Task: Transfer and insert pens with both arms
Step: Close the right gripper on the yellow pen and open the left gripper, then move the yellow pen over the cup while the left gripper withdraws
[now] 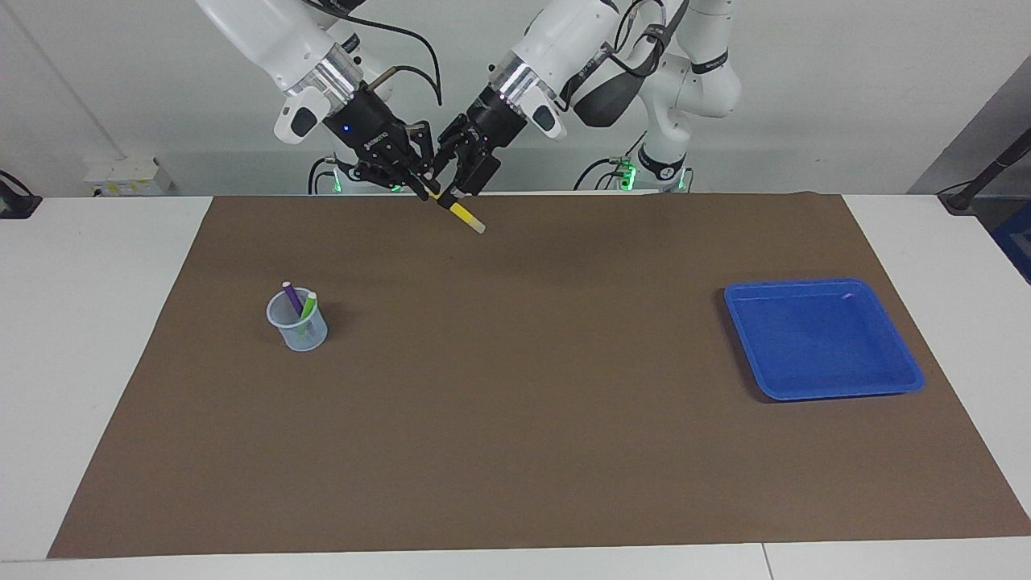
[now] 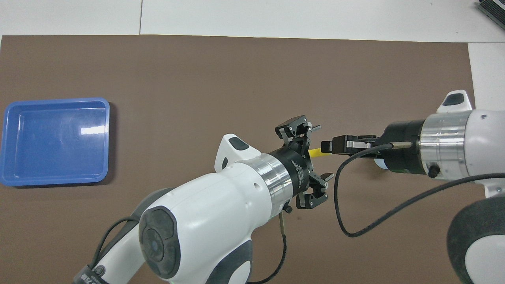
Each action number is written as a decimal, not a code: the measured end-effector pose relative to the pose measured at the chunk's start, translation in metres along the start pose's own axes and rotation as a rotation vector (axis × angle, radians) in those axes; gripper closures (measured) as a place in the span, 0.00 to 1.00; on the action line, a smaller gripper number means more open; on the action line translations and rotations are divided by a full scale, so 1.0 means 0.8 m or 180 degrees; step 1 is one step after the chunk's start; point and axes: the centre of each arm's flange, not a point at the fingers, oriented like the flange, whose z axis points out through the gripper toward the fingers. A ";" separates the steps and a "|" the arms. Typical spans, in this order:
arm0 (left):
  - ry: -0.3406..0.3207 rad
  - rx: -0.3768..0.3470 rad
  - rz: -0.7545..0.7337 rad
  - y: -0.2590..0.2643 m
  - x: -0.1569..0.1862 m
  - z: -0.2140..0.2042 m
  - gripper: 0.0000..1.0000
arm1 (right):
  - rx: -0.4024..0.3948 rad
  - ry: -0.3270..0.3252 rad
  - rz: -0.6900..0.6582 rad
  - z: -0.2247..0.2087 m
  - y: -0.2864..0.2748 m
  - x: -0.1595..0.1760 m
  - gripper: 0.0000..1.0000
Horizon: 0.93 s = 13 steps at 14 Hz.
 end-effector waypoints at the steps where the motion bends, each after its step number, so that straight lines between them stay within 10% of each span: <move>1: 0.0085 0.0018 0.0069 0.002 0.004 0.000 0.00 | -0.0042 0.0006 -0.0014 0.000 0.001 0.000 0.82; 13: 0.0887 0.0381 0.0962 0.156 0.160 -0.108 0.00 | -0.1169 0.0137 -0.0264 -0.015 0.056 0.012 0.82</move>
